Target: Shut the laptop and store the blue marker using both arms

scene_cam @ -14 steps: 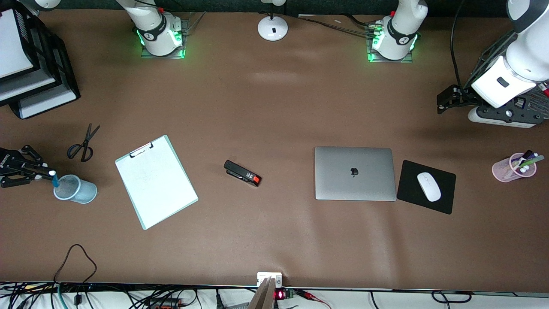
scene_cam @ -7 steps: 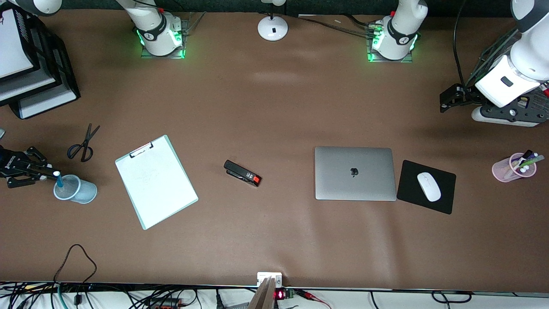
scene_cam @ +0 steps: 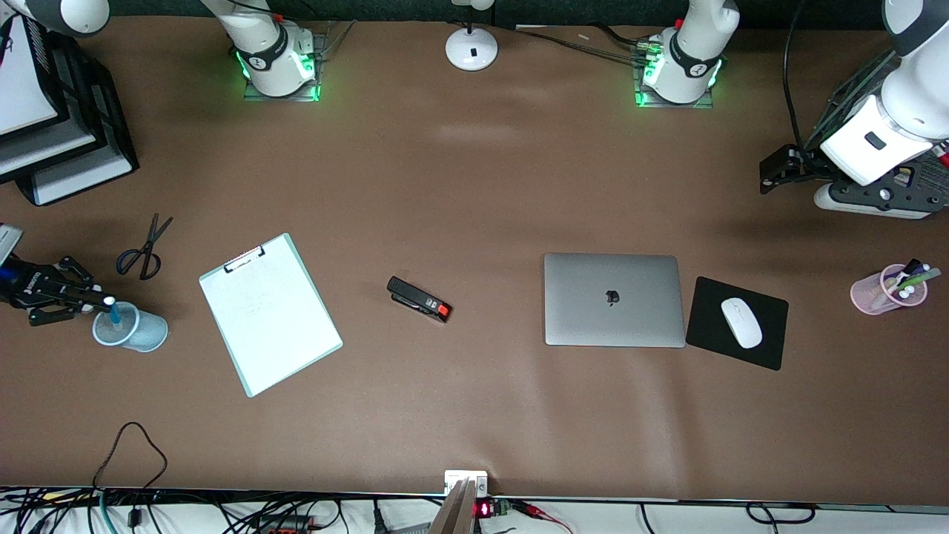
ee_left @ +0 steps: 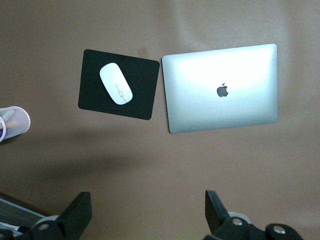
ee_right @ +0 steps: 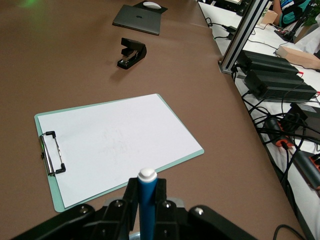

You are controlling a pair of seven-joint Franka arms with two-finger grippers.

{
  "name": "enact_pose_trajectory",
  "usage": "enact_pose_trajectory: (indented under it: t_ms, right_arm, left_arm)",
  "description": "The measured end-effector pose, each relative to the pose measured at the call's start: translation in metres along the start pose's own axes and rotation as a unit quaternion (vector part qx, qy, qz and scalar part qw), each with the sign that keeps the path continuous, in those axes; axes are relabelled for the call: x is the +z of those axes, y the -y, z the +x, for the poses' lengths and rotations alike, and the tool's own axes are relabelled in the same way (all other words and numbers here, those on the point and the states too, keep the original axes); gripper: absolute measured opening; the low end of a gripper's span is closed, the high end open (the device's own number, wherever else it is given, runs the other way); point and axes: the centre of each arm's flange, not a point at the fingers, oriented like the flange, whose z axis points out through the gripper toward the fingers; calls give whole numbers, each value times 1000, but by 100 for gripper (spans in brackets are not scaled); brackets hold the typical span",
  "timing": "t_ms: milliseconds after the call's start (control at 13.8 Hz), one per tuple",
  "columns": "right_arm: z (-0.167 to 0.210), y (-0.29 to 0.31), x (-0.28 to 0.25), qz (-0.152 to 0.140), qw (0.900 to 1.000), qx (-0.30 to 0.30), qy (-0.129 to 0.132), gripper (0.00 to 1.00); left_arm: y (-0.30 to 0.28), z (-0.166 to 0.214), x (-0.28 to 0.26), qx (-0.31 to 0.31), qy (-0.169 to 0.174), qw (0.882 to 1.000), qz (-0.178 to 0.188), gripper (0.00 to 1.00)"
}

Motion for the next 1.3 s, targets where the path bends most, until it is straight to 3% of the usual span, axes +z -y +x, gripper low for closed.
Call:
enact_pose_trajectory:
  t_ms: [1300]
  right_arm:
    - [-50, 12, 13, -24, 999, 22, 9, 17]
  left_arm:
    - [-5, 0, 0, 5, 3, 1000, 0, 100]
